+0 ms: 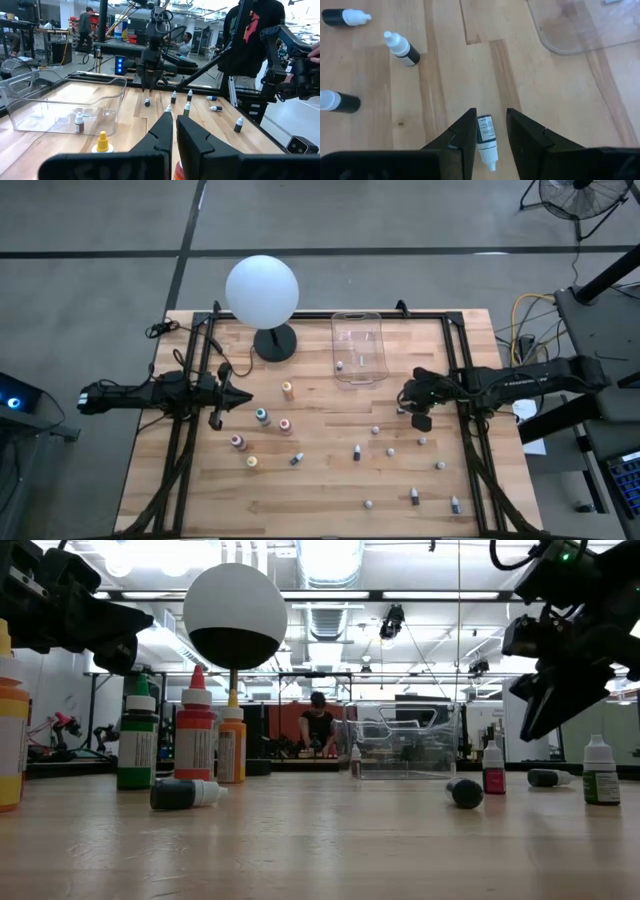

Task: Pick & Place food coloring
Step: Put the small black food coloring bottle into the transparent bin

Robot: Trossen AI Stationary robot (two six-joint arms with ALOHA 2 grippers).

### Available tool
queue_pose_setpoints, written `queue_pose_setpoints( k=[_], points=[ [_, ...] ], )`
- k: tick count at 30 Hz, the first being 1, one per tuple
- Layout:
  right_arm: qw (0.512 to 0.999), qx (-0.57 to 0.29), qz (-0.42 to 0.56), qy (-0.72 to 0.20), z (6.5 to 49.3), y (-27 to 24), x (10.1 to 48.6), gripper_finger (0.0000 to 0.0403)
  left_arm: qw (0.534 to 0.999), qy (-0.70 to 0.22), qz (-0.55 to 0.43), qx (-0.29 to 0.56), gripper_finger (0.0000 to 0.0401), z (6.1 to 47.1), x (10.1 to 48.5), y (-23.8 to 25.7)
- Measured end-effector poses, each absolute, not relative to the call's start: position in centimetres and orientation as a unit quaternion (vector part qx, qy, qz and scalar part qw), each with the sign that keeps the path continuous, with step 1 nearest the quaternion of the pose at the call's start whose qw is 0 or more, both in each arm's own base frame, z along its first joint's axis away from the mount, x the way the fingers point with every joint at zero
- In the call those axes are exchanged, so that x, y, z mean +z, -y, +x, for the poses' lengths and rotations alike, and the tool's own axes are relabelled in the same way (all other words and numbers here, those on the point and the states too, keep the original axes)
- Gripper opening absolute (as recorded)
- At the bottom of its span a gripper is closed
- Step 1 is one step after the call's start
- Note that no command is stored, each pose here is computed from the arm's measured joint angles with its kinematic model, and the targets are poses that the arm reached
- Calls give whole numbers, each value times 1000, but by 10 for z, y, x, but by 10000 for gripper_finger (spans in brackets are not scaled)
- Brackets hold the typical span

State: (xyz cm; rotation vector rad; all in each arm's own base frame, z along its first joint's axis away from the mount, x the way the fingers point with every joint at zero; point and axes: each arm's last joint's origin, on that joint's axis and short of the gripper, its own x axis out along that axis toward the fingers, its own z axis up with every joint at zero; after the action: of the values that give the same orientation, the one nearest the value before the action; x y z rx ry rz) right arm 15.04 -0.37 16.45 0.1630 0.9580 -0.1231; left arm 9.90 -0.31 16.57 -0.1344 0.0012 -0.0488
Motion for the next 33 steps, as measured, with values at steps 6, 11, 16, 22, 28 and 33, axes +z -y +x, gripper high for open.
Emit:
queue_pose_setpoints(
  k=[6, 11, 16, 22, 28, 33],
  points=[
    [874, -67, 85, -473, 154, 4, 161, 133, 997, -3, -67, -24, 0, 99, 165, 3],
    [863, -83, 110, -486, 161, 4, 169, 141, 997, -4, -67, -24, 0, 99, 165, 3],
    [857, -84, 109, -497, 170, 4, 182, 131, 997, -4, -67, -24, 0, 99, 165, 3],
    [842, -86, 107, -522, 176, 4, 184, 119, 997, -4, -67, -24, 0, 99, 165, 3],
    [841, -85, 108, -524, 176, 4, 183, 119, 997, -4, -67, -24, 0, 99, 165, 3],
    [842, -93, 120, -517, 171, 4, 186, 119, 997, -4, -67, -24, 0, 99, 165, 3]
  ],
)
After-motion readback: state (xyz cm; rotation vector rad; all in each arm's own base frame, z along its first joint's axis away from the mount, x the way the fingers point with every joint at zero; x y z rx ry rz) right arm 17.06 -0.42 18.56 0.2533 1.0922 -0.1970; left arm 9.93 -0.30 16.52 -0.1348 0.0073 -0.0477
